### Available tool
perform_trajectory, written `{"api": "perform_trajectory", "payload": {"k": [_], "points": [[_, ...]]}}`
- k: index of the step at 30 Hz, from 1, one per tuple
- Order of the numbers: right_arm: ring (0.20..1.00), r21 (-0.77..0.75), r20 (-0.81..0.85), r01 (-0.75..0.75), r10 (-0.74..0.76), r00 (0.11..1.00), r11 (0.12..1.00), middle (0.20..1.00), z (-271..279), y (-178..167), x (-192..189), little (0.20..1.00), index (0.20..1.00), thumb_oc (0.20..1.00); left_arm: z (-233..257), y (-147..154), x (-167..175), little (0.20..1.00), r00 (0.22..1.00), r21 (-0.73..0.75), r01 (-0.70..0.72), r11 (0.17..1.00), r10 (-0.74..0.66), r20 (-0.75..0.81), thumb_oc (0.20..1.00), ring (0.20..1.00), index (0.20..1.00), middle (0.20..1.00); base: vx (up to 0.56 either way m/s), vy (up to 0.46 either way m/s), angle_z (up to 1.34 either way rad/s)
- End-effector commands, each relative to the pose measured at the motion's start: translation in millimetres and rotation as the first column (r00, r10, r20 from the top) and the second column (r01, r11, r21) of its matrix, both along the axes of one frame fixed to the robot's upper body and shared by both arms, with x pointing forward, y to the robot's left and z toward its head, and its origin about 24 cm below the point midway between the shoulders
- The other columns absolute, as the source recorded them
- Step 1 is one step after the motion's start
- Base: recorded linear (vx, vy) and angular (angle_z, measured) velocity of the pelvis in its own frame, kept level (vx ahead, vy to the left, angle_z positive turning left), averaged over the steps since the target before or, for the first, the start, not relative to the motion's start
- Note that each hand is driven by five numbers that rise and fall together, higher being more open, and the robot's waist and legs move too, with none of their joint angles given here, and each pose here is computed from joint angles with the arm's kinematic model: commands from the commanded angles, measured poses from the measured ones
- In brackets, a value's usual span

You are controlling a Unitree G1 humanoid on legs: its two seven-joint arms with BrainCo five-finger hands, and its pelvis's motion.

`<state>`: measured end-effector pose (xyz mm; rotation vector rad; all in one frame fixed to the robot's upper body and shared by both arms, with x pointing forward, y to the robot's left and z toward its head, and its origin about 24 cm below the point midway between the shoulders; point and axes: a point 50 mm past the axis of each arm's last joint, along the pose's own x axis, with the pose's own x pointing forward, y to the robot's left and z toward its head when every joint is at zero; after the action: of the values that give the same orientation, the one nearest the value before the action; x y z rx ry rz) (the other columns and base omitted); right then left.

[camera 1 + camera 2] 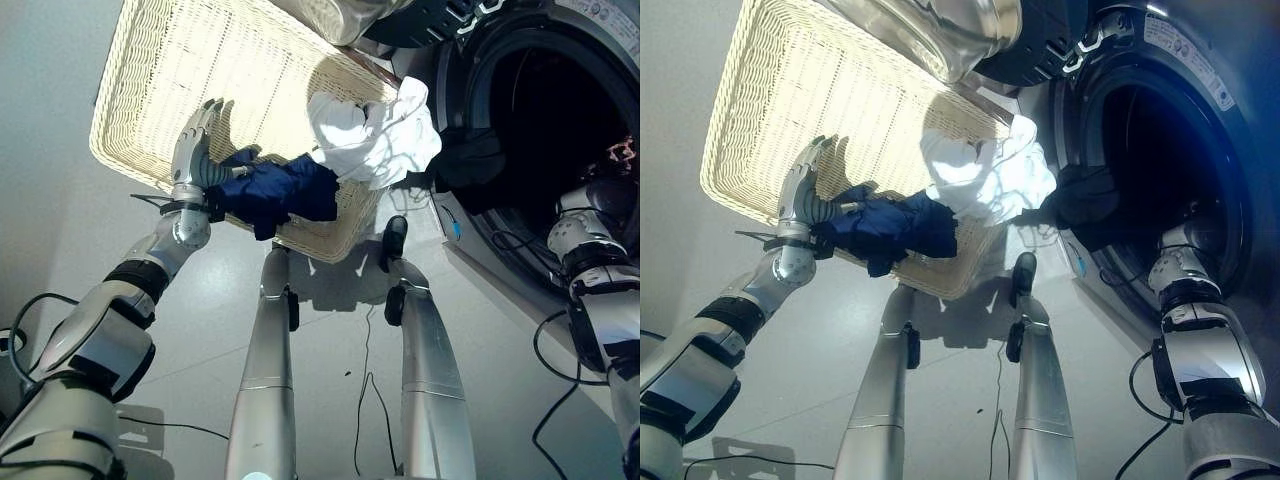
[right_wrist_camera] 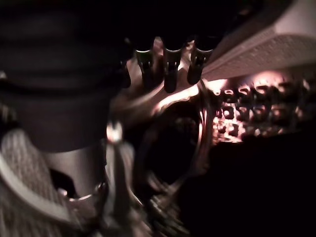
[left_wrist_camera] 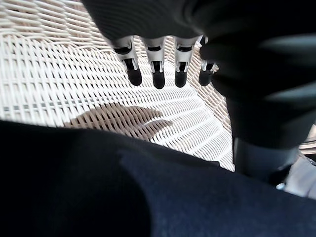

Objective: Put the clothes into the washing machine.

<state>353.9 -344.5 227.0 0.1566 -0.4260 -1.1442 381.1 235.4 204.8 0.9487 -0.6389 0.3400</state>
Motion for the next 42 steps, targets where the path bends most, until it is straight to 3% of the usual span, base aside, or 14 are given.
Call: {"api": "perform_trajectory", "payload": {"k": [1,5,7,9,19,29,38,42], "points": [[1.0,-0.381,0.037,0.171,-0.17,0.985,0.909,1.0,99.2,-37.7,-37.7,1.0,1.0,1.0,23.7,-12.6,5.2,1.0,0.996,-0.071,0.031,0.997,-0.025,0.081,1.0,1.0,1.0,1.0,0.0,0.0,0.0],[1.0,-0.597,-0.159,-0.016,-0.099,0.982,0.802,1.0,96.4,-5.9,-10.6,1.0,1.0,1.0,39.6,-15.7,7.4,1.0,0.993,-0.071,0.042,0.997,-0.034,0.112,1.0,1.0,1.0,1.0,0.0,0.0,0.0],[1.0,-0.621,-0.204,-0.07,-0.075,0.976,0.781,1.0,90.9,0.2,-5.1,1.0,1.0,1.0,41.5,-15.9,7.6,1.0,0.992,-0.073,0.04,0.997,-0.031,0.119,1.0,1.0,1.0,1.0,0.0,0.0,0.0],[1.0,-0.674,-0.3,-0.195,-0.023,0.954,0.713,1.0,72.5,27.9,11.0,1.0,1.0,1.0,44.4,-19.8,8.2,1.0,0.99,-0.079,0.035,0.996,-0.024,0.138,1.0,1.0,1.0,1.0,0.0,0.0,0.0],[1.0,-0.717,-0.581,-0.488,-0.04,0.813,0.497,1.0,27.6,70.9,40.2,1.0,1.0,1.0,52.9,-32.6,11.5,1.0,0.982,-0.092,0.05,0.994,-0.033,0.186,1.0,1.0,1.0,1.0,0.0,0.003,0.01],[1.0,-0.621,-0.767,-0.643,-0.181,0.615,0.447,1.0,3.7,69.6,49.7,1.0,1.0,1.0,56.4,-37.8,12.6,1.0,0.978,-0.106,0.066,0.992,-0.044,0.202,1.0,1.0,1.0,1.0,0.0,0.0,0.0],[1.0,-0.606,-0.794,-0.614,-0.337,0.506,0.506,1.0,-13.9,54.9,45.6,1.0,1.0,1.0,52.8,-41.3,12.7,1.0,0.977,-0.122,0.071,0.99,-0.044,0.209,1.0,1.0,1.0,1.0,0.0,0.0,0.0],[1.0,-0.659,-0.748,-0.565,-0.509,0.426,0.496,1.0,-19.2,43.8,40.1,1.0,1.0,1.0,51.3,-43.2,12.9,1.0,0.975,-0.148,0.079,0.986,-0.046,0.215,1.0,1.0,1.0,1.0,0.0,0.008,0.01]]}}
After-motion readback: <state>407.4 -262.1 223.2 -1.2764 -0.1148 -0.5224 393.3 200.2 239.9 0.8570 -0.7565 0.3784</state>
